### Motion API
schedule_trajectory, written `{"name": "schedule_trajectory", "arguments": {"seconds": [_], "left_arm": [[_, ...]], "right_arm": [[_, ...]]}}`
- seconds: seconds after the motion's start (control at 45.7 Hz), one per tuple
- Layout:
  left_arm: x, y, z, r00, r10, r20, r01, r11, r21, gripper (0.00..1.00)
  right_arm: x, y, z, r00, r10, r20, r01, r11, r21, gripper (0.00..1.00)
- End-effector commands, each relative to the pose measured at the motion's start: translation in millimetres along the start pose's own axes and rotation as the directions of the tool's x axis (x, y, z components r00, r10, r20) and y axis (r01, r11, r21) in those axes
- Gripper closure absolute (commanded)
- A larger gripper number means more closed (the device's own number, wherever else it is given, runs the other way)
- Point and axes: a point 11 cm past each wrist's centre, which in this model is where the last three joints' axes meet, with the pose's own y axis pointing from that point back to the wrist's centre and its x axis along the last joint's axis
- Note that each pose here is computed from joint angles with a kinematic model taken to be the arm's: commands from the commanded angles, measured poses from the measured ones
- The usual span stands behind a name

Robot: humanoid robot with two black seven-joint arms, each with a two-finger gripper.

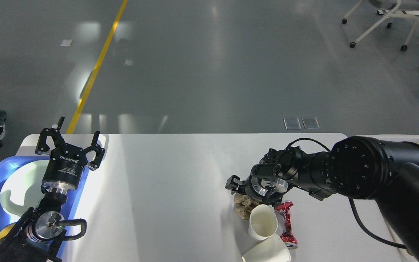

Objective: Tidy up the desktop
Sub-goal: 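Lower the right gripper and grasp the crumpled paper ball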

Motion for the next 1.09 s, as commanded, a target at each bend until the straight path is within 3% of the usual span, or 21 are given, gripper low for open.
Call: {"name": "schedule_trajectory", "arguments": {"seconds": [0.0,0.088,0.109,0.285,0.482,1.073], "left_arm": [[0.0,0.1,-0.1,1.0,0.0,0.0,0.0,1.0,0.0,0.03],[0.0,0.1,-0.1,1.0,0.0,0.0,0.0,1.0,0.0,0.03],[0.0,0.1,-0.1,1.0,0.0,0.0,0.0,1.0,0.0,0.03],[0.2,0.1,-0.1,1.0,0.001,0.0,-0.001,1.0,0.0,0.03],[0.0,0.1,-0.1,1.0,0.0,0.0,0.0,1.0,0.0,0.03],[0.0,0.1,-0.1,1.0,0.0,0.0,0.0,1.0,0.0,0.03]], "right_arm": [[2.7,-2.3,1.7,1.0,0.012,0.007,-0.012,1.0,0.001,0.0],[0.7,-3.9,2.5,1.0,0.009,0.008,-0.009,1.0,0.0,0.1],[0.2,-4.3,2.9,1.0,0.007,0.009,-0.007,1.0,-0.001,0.17],[0.0,-4.3,3.2,1.0,0.006,0.012,-0.006,1.0,0.0,0.44],[-2.0,-4.3,1.5,1.0,-0.004,0.025,0.004,1.0,0.006,0.99],[7.8,8.9,-15.0,0.999,0.012,0.037,-0.014,0.999,0.047,1.0]]}}
